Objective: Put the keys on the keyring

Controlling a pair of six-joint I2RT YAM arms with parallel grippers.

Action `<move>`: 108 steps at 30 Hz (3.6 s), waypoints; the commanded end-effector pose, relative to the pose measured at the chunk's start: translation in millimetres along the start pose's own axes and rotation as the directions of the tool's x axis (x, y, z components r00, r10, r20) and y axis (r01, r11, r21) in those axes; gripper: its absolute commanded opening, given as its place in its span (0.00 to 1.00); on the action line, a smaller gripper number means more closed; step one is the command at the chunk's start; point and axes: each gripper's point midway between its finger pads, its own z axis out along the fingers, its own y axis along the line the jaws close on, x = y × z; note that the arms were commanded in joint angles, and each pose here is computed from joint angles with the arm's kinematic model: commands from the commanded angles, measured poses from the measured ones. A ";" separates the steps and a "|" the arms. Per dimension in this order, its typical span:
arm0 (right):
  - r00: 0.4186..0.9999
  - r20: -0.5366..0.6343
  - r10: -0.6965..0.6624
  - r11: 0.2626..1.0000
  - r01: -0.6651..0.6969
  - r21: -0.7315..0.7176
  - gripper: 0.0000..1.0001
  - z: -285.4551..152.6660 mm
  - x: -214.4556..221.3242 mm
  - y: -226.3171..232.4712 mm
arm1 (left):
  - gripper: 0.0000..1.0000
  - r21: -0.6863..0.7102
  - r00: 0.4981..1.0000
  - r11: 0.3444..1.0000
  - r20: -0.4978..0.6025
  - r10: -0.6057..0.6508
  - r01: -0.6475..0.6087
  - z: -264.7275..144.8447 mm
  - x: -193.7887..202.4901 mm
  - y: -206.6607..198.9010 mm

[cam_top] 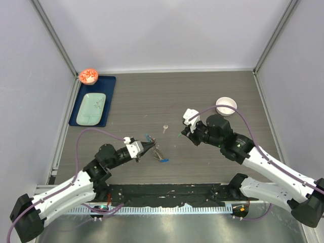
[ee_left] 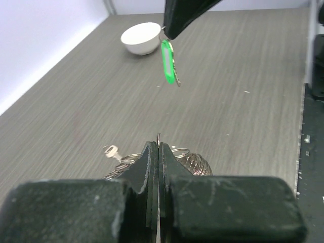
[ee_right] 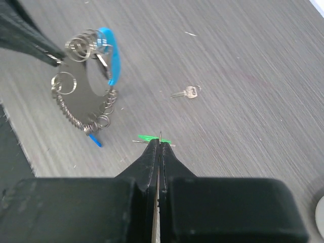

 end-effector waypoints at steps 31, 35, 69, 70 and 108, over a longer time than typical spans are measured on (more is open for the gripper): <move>0.979 0.051 -0.199 0.953 0.205 -0.221 0.01 -33.9 -5.6 46.8 | 0.00 0.500 0.996 0.864 0.091 0.011 -0.056 74.9 -50.8 -53.2; 0.977 0.054 -0.205 0.950 0.212 -0.227 0.01 -33.7 -5.0 49.8 | 0.00 0.503 0.992 0.864 0.118 -0.032 -0.032 76.7 -53.5 -54.0; 0.972 0.081 -0.222 0.938 0.235 -0.254 0.01 -42.5 -9.8 58.4 | 0.00 0.493 0.990 0.870 0.123 -0.064 -0.005 78.5 -53.6 -52.3; 0.972 0.080 -0.221 0.938 0.235 -0.256 0.01 -42.0 -9.3 58.8 | 0.00 0.490 0.990 0.872 0.123 -0.063 -0.005 78.4 -53.7 -51.6; 0.973 0.090 -0.212 0.926 0.229 -0.301 0.01 -39.5 -9.6 67.7 | 0.00 0.537 0.989 0.844 0.131 -0.072 -0.009 76.4 -56.1 -59.7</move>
